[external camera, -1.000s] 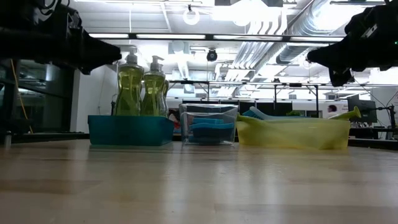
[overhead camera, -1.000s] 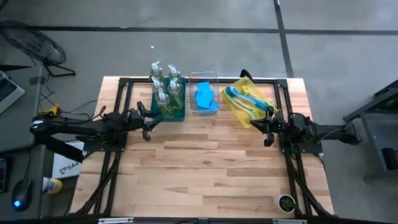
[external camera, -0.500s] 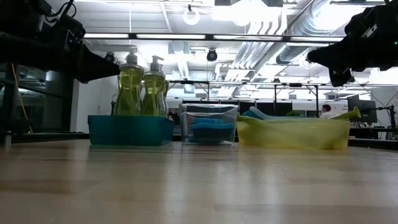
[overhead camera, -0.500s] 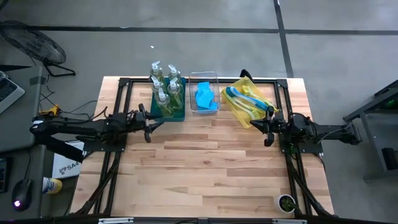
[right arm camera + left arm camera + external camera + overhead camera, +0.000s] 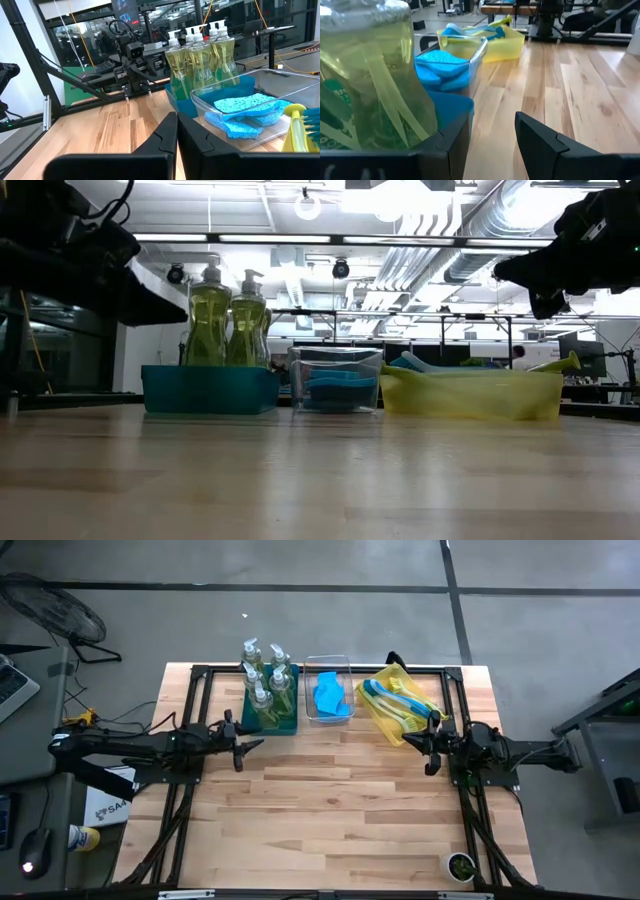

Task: Pick & Place Kitchen Sink Supplies
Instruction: Return to Home Position

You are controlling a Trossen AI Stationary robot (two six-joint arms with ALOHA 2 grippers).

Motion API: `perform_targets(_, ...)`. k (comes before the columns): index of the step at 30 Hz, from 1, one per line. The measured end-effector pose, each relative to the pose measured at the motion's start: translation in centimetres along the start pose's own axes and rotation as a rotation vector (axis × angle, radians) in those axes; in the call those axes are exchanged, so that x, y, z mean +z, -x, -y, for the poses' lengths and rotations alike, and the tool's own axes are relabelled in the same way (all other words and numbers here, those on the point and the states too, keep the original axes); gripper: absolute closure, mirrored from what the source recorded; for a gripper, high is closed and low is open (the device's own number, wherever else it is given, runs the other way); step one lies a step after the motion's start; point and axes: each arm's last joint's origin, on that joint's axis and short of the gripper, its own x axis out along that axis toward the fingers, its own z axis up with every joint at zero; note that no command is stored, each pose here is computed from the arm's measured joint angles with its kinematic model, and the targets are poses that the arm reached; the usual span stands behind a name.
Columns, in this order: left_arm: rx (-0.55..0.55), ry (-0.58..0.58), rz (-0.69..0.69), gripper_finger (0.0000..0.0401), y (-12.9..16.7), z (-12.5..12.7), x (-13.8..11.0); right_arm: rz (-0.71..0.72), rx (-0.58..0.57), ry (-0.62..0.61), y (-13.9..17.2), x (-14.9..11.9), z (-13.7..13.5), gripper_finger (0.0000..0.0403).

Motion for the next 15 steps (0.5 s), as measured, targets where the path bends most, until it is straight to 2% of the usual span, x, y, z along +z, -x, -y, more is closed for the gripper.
perform_targets(15, 0.001, -0.010, -0.038, 0.0247, 0.01, -0.01, -0.37, 0.000, 0.000, 0.000, 0.00, 0.00, 0.00, 0.0400)
